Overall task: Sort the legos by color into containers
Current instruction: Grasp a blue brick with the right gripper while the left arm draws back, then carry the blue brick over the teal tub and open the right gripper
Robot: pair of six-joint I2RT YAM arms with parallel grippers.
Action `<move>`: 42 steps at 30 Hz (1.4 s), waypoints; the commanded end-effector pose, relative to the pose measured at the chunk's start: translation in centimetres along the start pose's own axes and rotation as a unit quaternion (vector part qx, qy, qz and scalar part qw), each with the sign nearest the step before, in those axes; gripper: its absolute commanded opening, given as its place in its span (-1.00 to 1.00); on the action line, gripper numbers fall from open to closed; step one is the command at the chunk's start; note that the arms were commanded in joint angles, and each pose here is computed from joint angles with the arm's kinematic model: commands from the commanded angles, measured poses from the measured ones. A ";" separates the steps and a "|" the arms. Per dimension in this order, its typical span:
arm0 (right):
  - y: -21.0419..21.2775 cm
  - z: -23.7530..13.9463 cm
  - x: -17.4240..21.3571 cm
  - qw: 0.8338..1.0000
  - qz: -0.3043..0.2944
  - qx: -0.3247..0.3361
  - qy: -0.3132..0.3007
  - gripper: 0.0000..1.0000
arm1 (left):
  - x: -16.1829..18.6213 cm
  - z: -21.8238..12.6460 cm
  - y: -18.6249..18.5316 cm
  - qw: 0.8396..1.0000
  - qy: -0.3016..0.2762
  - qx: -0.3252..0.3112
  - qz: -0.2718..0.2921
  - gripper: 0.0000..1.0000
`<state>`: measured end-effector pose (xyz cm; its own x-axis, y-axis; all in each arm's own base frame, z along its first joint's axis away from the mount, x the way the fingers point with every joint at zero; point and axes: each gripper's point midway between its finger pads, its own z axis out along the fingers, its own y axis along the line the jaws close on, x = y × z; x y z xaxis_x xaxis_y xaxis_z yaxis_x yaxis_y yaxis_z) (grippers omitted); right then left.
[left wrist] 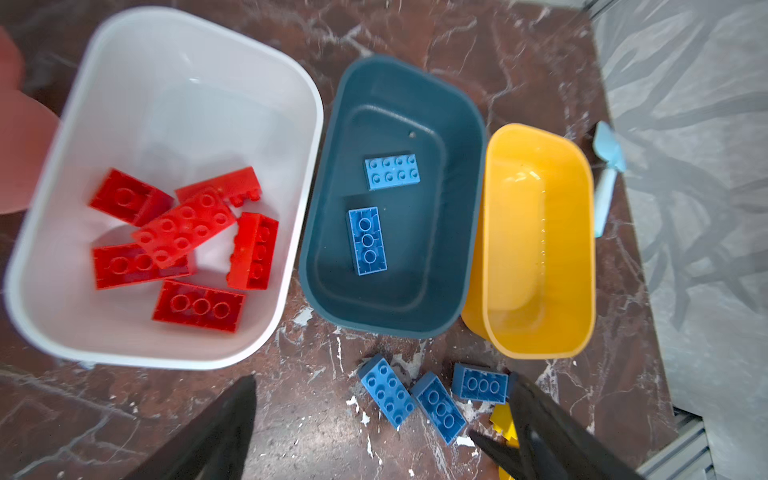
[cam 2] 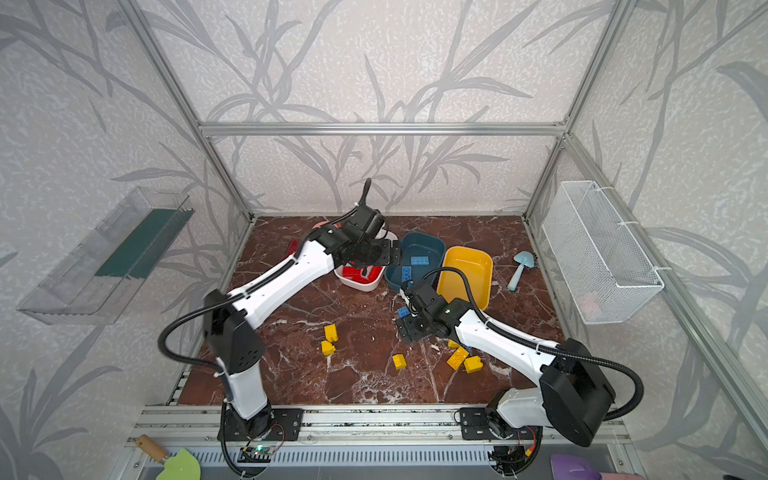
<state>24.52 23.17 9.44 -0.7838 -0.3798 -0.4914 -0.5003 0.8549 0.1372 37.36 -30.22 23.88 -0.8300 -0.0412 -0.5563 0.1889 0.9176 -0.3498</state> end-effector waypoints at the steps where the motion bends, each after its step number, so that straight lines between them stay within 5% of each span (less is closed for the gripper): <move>1: 0.9 0.6 -2.5 1.000 -0.013 -0.008 -0.019 0.74 | 1.1 -2.0 2.5 0.999 -0.030 -0.022 -0.012 0.95; 14: 0.3 6.6 -2.0 0.997 -0.014 0.026 0.070 0.50 | 8.7 -7.8 11.2 0.993 -0.084 -0.088 -0.003 0.98; 24: -0.3 8.7 -0.6 0.994 -0.012 0.041 0.102 0.32 | 11.1 -8.6 12.0 0.992 -0.104 -0.054 0.040 0.99; 29: -0.2 8.3 -0.9 0.994 -0.010 0.041 0.098 0.05 | 11.9 -8.9 12.9 0.993 -0.067 -0.085 0.040 0.98; 36: 0.6 5.4 -3.7 0.997 -0.012 0.033 0.072 -0.33 | 13.0 -8.6 10.9 0.997 -0.059 -0.015 0.057 0.94; 42: 1.3 1.1 -8.3 1.000 -0.004 0.019 0.002 -0.36 | 14.2 -8.2 10.7 0.997 -0.046 0.006 0.057 0.93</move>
<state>30.06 27.75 8.87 -0.8020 -0.4235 -0.4212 -0.5004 0.8614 0.0868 23.83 -17.30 18.70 -0.7480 0.0065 -0.6636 0.2496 0.9293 -0.2722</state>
